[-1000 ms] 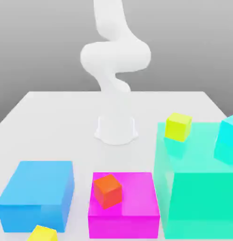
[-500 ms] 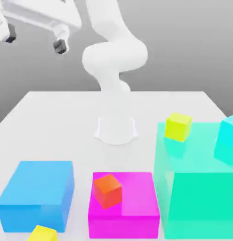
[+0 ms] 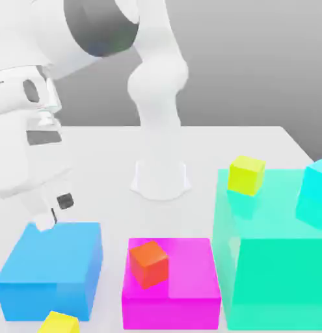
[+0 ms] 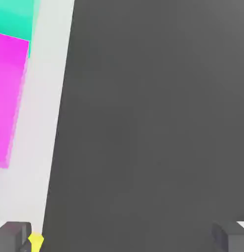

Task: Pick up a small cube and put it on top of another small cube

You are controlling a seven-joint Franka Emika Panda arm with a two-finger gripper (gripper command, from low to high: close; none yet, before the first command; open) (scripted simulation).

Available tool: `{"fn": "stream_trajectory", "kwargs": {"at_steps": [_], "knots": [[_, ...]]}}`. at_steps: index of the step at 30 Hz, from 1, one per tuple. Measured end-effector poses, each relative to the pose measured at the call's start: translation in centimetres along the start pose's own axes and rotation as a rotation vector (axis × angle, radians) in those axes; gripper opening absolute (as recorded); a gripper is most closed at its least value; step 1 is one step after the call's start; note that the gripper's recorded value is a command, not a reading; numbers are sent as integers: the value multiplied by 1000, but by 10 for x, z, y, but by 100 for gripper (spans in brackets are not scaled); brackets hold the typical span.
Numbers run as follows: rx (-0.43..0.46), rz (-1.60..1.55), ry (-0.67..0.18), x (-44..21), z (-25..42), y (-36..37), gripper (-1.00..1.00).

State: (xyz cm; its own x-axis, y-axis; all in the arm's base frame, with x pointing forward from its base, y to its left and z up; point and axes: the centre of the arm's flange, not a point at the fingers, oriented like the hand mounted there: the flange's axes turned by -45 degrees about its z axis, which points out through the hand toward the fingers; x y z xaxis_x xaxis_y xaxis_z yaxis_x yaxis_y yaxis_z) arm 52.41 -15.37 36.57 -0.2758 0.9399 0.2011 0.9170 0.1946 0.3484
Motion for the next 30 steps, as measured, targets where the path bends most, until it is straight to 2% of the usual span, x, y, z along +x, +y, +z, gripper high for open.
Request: {"fn": "stream_trajectory", "kwargs": {"at_steps": [11,21,25,26,30], "knots": [[203,-494,-18,-23,93,-32,0],[405,-963,-6,-46,145,-64,0],[428,-1019,-3,-59,189,-82,0],[430,-1022,-3,-61,201,-87,-100],[432,-1022,-4,-62,201,-88,-100]]}}
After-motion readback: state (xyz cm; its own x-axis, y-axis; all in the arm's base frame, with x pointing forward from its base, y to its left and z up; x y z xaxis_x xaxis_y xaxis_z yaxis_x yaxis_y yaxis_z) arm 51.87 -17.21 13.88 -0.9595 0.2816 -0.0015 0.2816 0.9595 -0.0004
